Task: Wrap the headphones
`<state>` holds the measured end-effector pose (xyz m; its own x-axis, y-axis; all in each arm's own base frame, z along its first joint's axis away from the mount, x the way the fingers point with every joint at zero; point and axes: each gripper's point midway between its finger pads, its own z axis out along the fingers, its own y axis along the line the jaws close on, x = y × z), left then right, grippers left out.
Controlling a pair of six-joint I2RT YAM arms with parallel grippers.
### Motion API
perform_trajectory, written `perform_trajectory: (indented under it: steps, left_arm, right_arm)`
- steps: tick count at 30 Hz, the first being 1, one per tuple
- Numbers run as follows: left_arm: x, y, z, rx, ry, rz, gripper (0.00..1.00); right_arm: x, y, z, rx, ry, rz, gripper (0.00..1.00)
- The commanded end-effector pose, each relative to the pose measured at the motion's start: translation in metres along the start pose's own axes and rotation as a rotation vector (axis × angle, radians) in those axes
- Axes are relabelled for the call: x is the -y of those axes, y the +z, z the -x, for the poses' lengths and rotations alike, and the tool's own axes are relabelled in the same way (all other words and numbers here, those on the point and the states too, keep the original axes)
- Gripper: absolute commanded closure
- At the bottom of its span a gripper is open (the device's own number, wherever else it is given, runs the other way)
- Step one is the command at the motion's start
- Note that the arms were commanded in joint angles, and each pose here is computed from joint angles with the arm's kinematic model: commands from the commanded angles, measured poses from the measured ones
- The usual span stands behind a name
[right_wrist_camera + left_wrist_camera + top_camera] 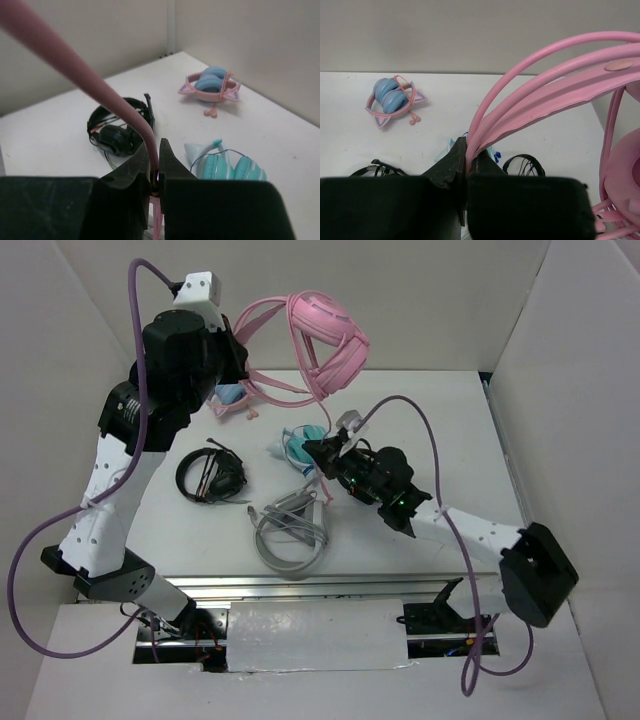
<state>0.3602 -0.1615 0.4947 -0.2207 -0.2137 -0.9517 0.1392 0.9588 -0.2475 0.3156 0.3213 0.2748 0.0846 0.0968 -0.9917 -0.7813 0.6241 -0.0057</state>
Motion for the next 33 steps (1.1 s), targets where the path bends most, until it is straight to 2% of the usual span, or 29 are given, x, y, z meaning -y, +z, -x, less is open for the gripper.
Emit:
perform_trajectory:
  steps: [1, 5, 11, 15, 19, 23, 26, 27, 29, 30, 32, 33]
  left_arm:
    - [0.001, -0.025, 0.064, 0.231, -0.135, -0.016, 1.0]
    - [-0.001, -0.016, 0.062, 0.234, -0.151, 0.006, 1.0]
    - [0.012, -0.014, 0.072, 0.248, -0.196, -0.093, 1.0]
    - [0.011, -0.015, 0.083, 0.276, -0.25, -0.146, 1.0]
    - [0.013, -0.012, 0.09, 0.285, -0.292, -0.196, 1.0]
    - [0.023, -0.009, 0.083, 0.211, -0.263, -0.309, 1.0]
    - [0.042, -0.012, 0.068, 0.138, -0.226, -0.448, 1.0]
    - [0.054, -0.016, 0.052, 0.077, -0.196, -0.532, 1.0]
    - [0.066, -0.016, 0.026, -0.009, -0.163, -0.624, 1.0]
    - [0.079, -0.027, 0.013, -0.055, -0.118, -0.736, 1.0]
    - [0.093, -0.031, -0.011, -0.112, -0.044, -0.836, 1.0]
    - [0.099, -0.035, -0.02, -0.137, -0.018, -0.886, 1.0]
  right_arm:
    - [0.003, -0.024, 0.066, 0.133, -0.004, -0.084, 1.0]
    - [0.017, -0.057, 0.06, 0.092, 0.017, -0.194, 1.0]
    - [0.059, -0.083, 0.032, -0.085, -0.046, -0.337, 1.0]
    - [0.07, -0.092, 0.004, -0.215, -0.11, -0.339, 1.0]
    - [0.06, -0.093, -0.012, -0.233, -0.079, -0.295, 1.0]
    - [0.084, -0.099, -0.02, -0.237, -0.069, -0.43, 1.0]
    - [0.112, -0.097, -0.008, -0.179, -0.043, -0.53, 1.0]
    - [0.122, -0.096, -0.009, -0.178, -0.043, -0.545, 1.0]
    - [0.122, -0.086, 0.006, -0.123, -0.061, -0.476, 1.0]
    - [0.13, -0.086, 0.008, -0.115, -0.092, -0.465, 1.0]
    - [0.119, -0.077, 0.018, -0.077, -0.169, -0.32, 0.99]
    - [0.128, -0.079, 0.017, -0.077, -0.184, -0.312, 0.98]
